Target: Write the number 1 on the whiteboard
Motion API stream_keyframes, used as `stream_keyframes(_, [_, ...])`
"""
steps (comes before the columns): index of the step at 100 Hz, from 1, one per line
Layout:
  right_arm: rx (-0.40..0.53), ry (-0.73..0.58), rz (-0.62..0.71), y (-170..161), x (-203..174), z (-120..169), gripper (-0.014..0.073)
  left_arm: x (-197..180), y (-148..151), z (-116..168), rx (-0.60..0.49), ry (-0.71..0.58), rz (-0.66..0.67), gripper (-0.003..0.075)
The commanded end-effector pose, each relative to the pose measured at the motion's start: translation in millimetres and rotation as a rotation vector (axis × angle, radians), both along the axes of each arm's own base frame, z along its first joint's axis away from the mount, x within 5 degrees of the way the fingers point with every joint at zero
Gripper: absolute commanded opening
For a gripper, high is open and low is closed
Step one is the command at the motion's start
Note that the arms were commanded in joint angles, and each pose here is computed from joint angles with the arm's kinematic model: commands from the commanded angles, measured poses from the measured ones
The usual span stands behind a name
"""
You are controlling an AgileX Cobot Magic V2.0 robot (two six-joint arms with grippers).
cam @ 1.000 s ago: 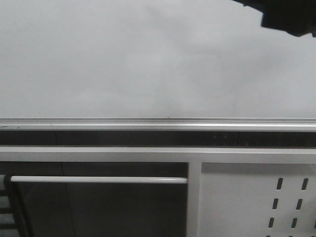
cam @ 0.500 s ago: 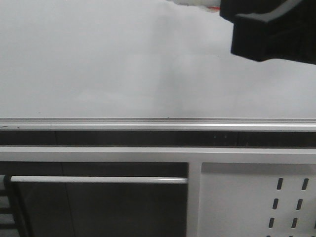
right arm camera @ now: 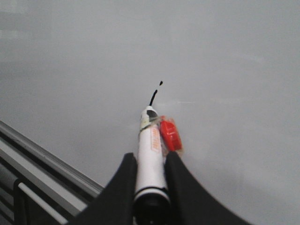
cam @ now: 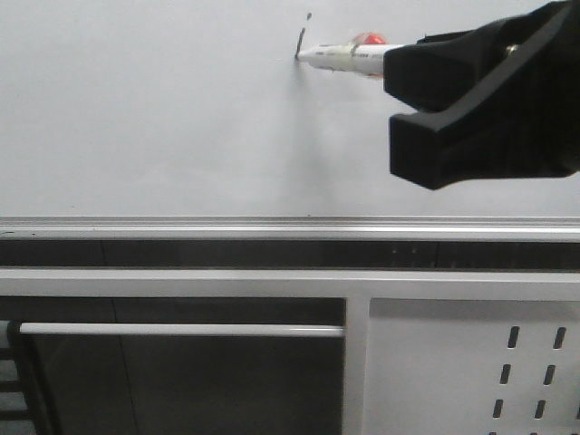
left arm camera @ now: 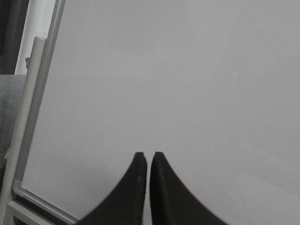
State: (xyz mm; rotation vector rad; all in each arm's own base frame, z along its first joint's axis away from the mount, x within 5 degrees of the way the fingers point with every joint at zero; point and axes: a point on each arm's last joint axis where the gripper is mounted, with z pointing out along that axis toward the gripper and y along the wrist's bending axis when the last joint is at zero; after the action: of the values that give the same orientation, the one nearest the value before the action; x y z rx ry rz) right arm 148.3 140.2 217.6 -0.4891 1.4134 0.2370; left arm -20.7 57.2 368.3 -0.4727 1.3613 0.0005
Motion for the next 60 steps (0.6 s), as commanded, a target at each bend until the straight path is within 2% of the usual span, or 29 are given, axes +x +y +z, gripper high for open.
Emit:
stream_keyframes(1, [0.054, -0.059, -0.019, 2, 3, 10, -0.0050, -1, -1, 12, 0.035, -0.057, -0.008, -0.0018])
stream_keyframes(60, [-0.018, 0.064, -0.028, 13, 12, -24, -0.0050, -1, -1, 12, 0.035, -0.057, -0.008, -0.0018])
